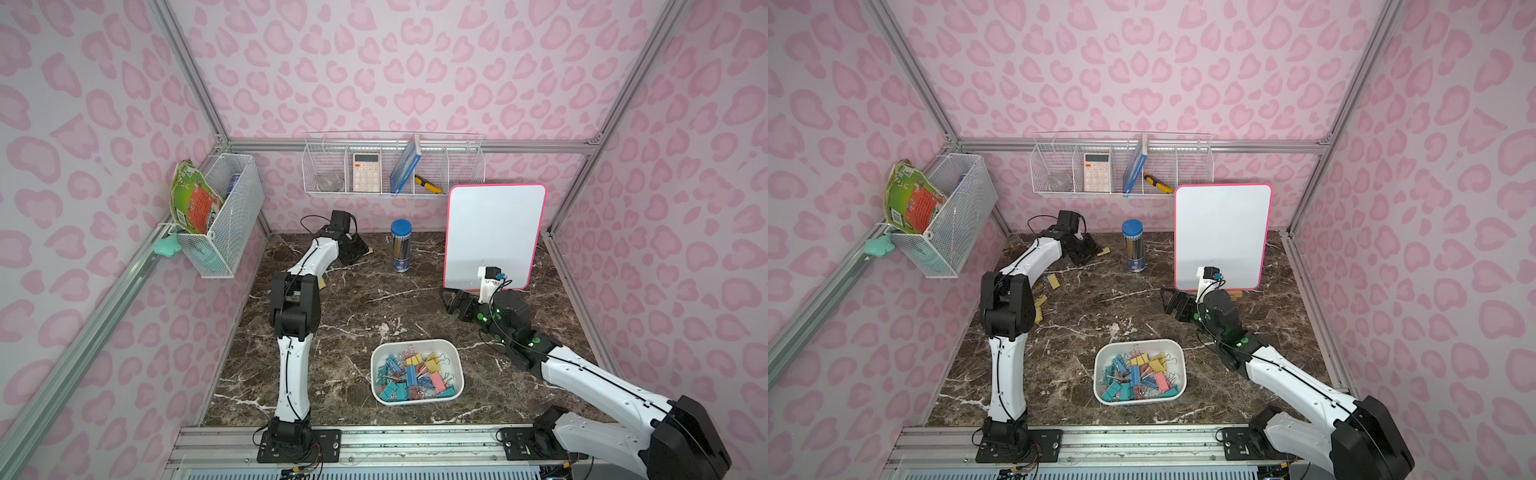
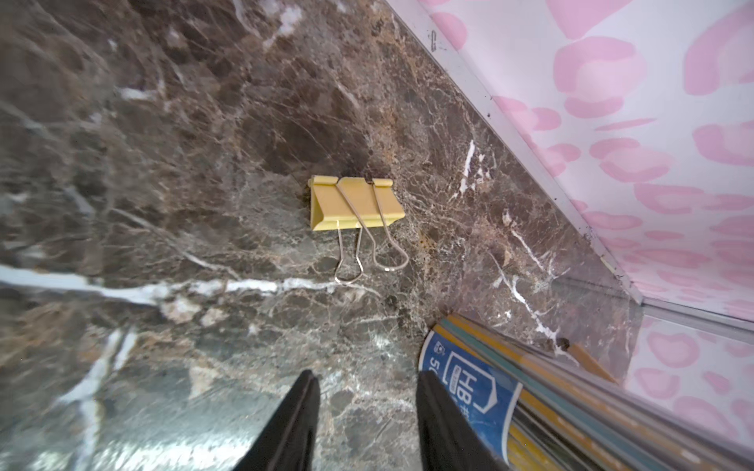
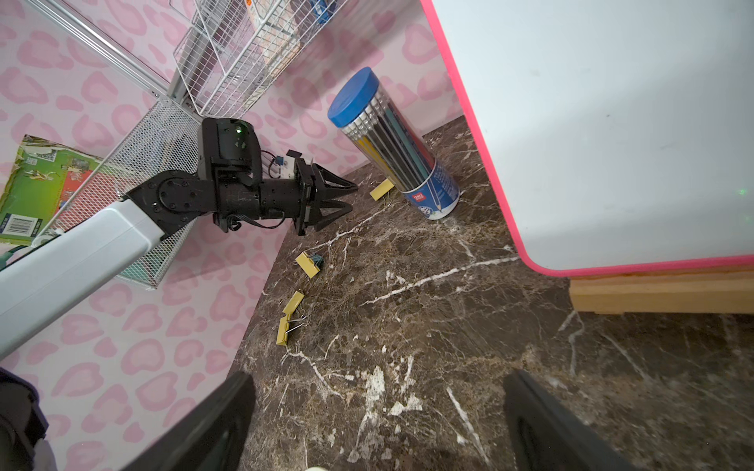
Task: Put the binder clips in the storage box
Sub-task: Pick up the binder clip at the center of the board.
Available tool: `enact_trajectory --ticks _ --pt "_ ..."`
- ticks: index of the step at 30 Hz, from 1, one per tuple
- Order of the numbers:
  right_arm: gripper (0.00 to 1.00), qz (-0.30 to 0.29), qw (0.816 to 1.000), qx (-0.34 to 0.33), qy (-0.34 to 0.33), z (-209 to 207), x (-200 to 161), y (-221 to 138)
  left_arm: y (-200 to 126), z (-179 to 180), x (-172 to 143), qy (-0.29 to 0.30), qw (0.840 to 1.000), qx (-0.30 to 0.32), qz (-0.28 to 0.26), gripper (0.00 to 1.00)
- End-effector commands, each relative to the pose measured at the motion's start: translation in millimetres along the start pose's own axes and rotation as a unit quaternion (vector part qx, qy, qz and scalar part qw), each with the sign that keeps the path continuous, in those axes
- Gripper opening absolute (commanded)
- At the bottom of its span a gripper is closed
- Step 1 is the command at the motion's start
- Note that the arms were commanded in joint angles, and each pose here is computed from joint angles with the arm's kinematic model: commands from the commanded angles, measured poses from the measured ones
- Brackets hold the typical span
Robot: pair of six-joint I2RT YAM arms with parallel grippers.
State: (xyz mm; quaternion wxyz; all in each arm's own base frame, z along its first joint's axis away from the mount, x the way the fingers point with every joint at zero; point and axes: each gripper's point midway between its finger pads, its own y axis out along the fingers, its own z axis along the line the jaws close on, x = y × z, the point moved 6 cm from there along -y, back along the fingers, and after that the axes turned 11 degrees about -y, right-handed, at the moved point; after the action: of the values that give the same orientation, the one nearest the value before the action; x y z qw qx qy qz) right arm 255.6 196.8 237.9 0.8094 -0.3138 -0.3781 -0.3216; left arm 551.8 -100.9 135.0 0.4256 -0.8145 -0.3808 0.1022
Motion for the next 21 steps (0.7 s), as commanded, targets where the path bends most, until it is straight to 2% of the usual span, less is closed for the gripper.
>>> enact_trajectory --ticks 1,5,11,16,21 --pt "0.97 -0.001 1.0 -0.001 0.0 0.1 0.2 -2.3 6.6 -11.5 7.5 -0.041 0.997 -0.056 0.018 0.51" --pt "0.97 -0.004 1.0 -0.001 -0.003 1.0 3.2 -3.5 23.8 -12.3 11.7 -0.07 0.993 -0.085 0.043 0.61" --pt "0.97 -0.008 1.0 -0.006 -0.004 -0.2 3.5 -9.3 41.7 -7.6 21.5 -0.09 0.99 -0.089 0.055 0.61" --pt "0.97 -0.012 1.0 -0.009 -0.004 -1.2 3.9 -13.2 52.7 -2.3 33.1 -0.128 0.983 -0.108 0.07 0.53" --pt "0.97 -0.014 1.0 -0.01 -0.01 0.7 7.8 -14.3 59.5 5.6 40.7 -0.158 0.977 -0.116 0.078 0.38"
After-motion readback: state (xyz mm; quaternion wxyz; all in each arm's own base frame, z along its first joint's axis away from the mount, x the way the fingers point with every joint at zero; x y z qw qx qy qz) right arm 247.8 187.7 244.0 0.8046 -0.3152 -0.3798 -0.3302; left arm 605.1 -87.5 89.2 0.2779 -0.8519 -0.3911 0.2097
